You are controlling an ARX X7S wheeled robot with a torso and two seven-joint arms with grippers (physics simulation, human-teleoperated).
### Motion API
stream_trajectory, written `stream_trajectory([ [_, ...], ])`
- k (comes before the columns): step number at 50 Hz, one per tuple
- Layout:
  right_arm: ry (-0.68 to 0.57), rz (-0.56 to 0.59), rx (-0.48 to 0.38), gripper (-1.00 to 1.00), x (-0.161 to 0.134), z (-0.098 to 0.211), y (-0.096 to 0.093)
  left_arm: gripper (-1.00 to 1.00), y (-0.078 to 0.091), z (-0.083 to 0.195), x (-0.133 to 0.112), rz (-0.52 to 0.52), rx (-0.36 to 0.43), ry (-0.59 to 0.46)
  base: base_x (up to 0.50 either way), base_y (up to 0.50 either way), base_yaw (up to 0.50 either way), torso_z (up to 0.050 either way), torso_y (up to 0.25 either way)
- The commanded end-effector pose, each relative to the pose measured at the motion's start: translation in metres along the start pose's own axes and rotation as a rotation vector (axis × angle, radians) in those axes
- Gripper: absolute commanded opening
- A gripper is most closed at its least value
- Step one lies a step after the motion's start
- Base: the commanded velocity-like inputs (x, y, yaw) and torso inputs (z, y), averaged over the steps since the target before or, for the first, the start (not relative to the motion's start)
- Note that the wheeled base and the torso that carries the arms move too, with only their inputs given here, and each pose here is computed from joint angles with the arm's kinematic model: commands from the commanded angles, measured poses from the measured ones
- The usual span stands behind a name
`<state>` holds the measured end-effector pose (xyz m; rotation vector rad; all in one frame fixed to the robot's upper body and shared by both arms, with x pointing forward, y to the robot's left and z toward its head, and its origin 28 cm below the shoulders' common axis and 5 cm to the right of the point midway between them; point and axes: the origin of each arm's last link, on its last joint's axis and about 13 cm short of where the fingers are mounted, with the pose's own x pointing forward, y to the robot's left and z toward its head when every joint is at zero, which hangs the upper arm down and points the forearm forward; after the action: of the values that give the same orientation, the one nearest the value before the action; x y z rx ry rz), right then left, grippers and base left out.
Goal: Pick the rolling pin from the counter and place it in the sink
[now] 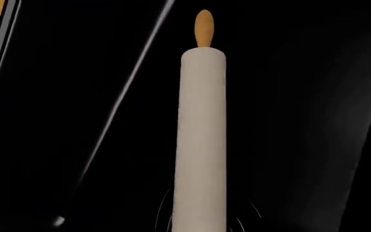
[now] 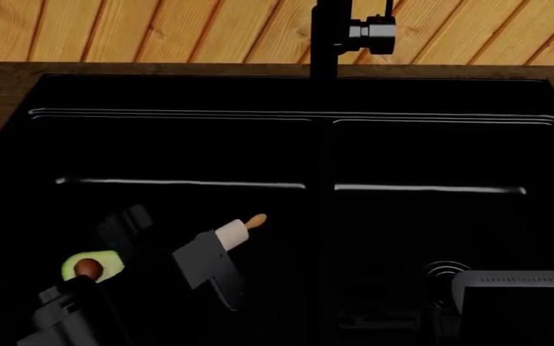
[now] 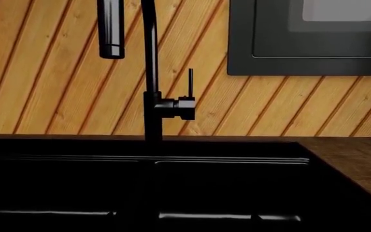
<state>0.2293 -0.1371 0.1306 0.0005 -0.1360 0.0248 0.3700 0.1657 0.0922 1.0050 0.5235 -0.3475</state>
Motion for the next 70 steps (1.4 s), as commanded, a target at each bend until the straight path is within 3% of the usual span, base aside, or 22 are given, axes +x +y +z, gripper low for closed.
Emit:
stream_trajectory([
  [1,-0.012,-0.016,-0.002,1.00,-0.001,0.001,-0.002,1.00,-0.054,-0.018,-0.018,-0.362,-0.189,0.040,-0.02,0.00,0.00,0.000,0.000],
  [9,-0.011,-0.015,-0.001,1.00,0.000,0.001,-0.002,1.00,-0.033,-0.011,-0.050,-0.350,-0.241,-0.039,-0.02,0.00,0.01,0.000,0.000],
  [17,-0.012,-0.016,0.000,1.00,-0.001,0.001,-0.003,1.00,-0.007,-0.009,-0.103,-0.350,-0.285,-0.133,-0.01,0.00,0.00,0.000,0.000],
  [22,-0.013,-0.016,0.004,1.00,-0.002,-0.001,-0.003,1.00,0.013,-0.010,-0.140,-0.248,-0.313,-0.208,-0.01,0.00,0.00,0.000,0.000],
  [26,-0.017,-0.018,0.008,1.00,-0.003,-0.001,-0.004,1.00,0.023,-0.017,-0.162,-0.170,-0.402,-0.284,-0.01,0.00,0.00,0.000,0.003],
  [35,-0.013,-0.019,0.005,1.00,-0.003,-0.003,-0.004,1.00,0.012,-0.036,-0.184,-0.084,-0.561,-0.418,0.00,0.00,0.00,0.000,0.004],
  [47,-0.013,-0.014,0.006,1.00,-0.004,-0.004,-0.003,1.00,0.000,-0.054,-0.219,0.005,-0.665,-0.567,0.00,0.00,0.00,0.000,0.003],
  [63,-0.014,-0.014,0.009,1.00,-0.005,-0.005,-0.002,1.00,-0.007,-0.077,-0.251,0.094,-0.725,-0.685,0.00,0.00,0.00,0.000,0.000],
  [70,-0.014,-0.016,0.009,1.00,-0.007,-0.004,-0.002,1.00,-0.013,-0.088,-0.257,0.117,-0.745,-0.687,0.00,0.00,0.00,0.000,0.000],
])
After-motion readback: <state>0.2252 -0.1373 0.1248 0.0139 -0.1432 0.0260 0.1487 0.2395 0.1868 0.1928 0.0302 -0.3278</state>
